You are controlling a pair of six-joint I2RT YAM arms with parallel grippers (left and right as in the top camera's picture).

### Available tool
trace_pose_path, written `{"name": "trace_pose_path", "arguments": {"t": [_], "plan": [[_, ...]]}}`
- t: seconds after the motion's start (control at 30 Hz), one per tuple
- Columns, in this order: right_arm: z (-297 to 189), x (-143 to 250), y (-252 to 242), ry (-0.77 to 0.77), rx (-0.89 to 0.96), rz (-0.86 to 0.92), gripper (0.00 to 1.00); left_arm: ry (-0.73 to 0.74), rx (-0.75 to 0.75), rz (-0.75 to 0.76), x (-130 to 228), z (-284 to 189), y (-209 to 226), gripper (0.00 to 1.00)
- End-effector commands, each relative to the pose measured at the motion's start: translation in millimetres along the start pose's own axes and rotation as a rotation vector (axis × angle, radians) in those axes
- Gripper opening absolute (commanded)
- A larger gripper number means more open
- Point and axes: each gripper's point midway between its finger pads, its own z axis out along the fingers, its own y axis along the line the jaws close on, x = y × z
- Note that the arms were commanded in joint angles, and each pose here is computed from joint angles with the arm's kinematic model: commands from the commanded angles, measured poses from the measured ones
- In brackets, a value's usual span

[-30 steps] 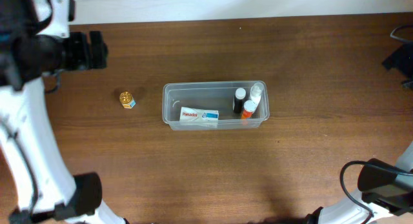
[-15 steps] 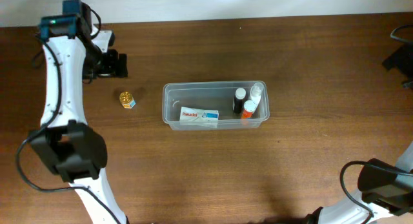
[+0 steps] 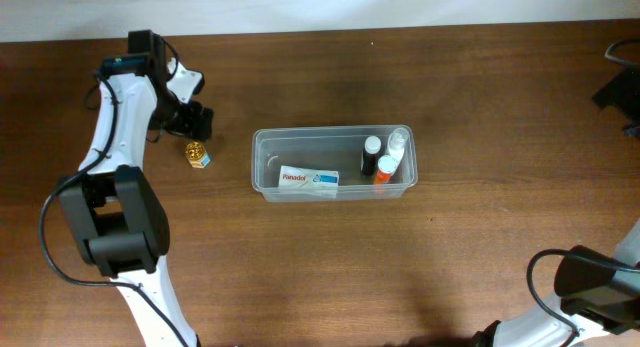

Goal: Pack container
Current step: 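Move the left gripper down onto the orange-lidded jar and grasp it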

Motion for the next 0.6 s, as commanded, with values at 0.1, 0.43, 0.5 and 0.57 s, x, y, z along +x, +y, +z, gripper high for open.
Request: {"name": "trace_pose_path", "arguments": {"t": [0.1, 0.43, 0.5, 0.57], "plan": [[-2.5, 0.4, -3.9, -0.006, 0.012, 0.001, 0.98, 0.056, 0.037, 0.129, 19.4, 34.0, -12.7, 0.91], [-2.5, 0.4, -3.9, -0.006, 0.012, 0.001, 0.98, 0.102, 0.074, 0.202, 44.9, 62.6, -21.8, 0.92], [-2.5, 0.4, -3.9, -0.006, 0.012, 0.001, 0.98, 0.097, 0.072, 0.204, 44.5, 64.2, -21.7, 0.92], [-2.5, 0.4, -3.9, -0.006, 0.012, 0.001, 0.98, 0.093, 0.070, 0.204, 43.7, 64.6, -21.4, 0.91]]}}
